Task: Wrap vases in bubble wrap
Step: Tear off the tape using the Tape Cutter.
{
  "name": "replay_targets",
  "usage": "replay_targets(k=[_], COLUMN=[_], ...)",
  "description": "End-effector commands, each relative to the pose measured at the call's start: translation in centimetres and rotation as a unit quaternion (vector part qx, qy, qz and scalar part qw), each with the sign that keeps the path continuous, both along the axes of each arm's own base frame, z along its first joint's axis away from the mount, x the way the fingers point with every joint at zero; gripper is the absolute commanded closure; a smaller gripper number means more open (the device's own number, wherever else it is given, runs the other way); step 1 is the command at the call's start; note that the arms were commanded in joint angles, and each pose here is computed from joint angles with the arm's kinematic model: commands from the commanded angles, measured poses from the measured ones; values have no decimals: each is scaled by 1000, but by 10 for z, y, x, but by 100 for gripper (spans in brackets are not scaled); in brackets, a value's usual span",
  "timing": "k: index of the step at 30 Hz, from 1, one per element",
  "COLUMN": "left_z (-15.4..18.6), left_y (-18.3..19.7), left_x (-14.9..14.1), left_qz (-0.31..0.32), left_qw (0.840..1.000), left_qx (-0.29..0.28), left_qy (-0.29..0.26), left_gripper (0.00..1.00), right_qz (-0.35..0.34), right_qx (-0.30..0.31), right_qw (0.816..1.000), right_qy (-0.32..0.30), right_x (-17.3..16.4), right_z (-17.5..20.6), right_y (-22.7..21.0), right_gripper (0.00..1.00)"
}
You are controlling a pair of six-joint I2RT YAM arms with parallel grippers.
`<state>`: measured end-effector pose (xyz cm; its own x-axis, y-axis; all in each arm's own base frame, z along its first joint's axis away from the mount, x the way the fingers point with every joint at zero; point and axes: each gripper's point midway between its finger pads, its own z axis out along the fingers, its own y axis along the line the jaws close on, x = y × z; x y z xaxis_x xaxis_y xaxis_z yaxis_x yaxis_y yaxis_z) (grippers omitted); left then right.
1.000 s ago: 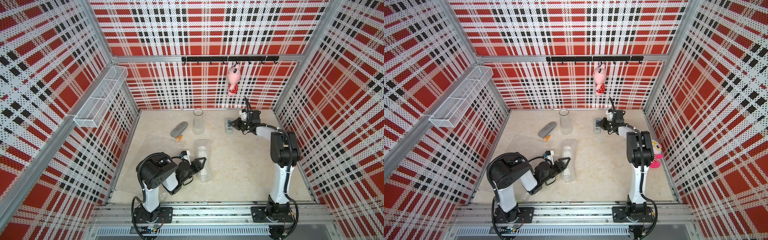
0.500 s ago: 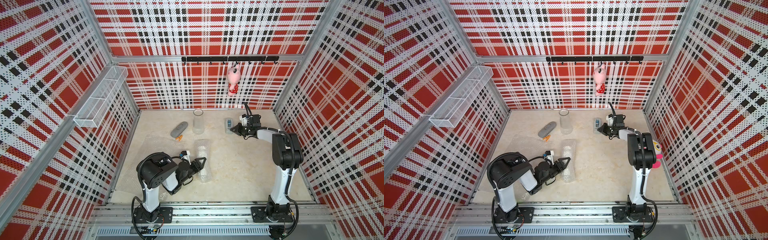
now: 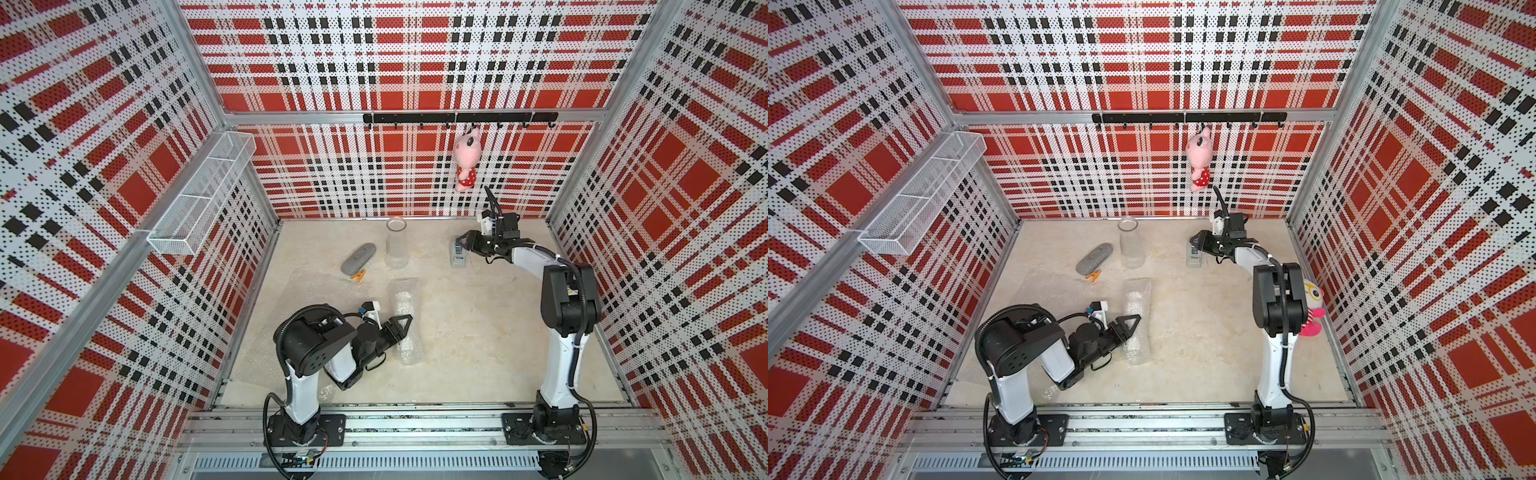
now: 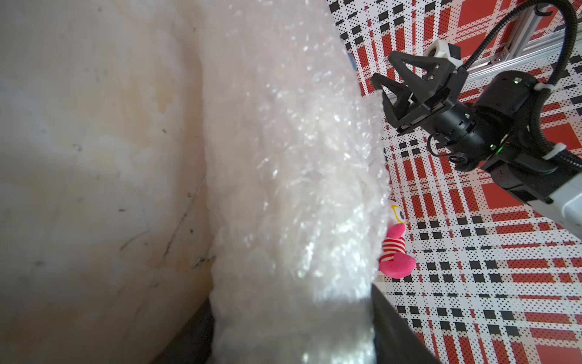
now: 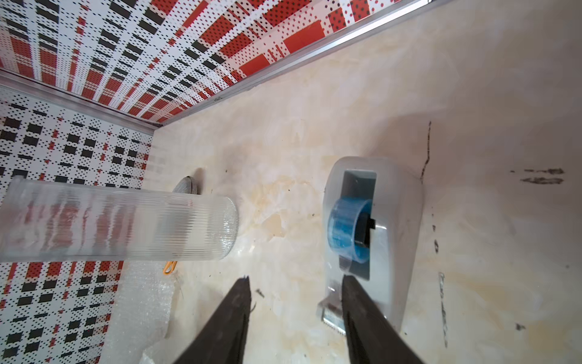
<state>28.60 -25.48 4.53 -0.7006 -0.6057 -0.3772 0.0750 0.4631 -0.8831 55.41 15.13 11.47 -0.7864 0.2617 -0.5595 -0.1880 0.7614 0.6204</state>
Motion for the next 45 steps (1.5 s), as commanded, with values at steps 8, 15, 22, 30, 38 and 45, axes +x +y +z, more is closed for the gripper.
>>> replay_targets(k=[8, 15, 22, 30, 38, 45], left_z=[-53, -52, -53, -52, -52, -52], left_y=[21, 21, 22, 22, 22, 22], left_x=[-16, -17, -17, -17, -17, -17], left_qz=[3, 3, 4, 3, 3, 2], left_qw=[995, 995, 995, 995, 995, 995], left_qx=[78, 76, 76, 74, 74, 74], left_qy=[68, 67, 68, 66, 66, 66], left_gripper=[64, 64, 64, 64, 63, 63], right_qz=[15, 16, 14, 2, 19, 30], right_qx=[-18, -26, -36, -58, -56, -55], right_qw=[999, 999, 999, 998, 998, 998], right_qy=[30, 31, 0, 3, 21, 21], right_x=[-3, -6, -10, -8, -4, 0], right_z=[-27, -29, -1, -9, -34, -43], right_y=[9, 9, 6, -8, -3, 2], right_gripper=[49, 49, 49, 53, 56, 56])
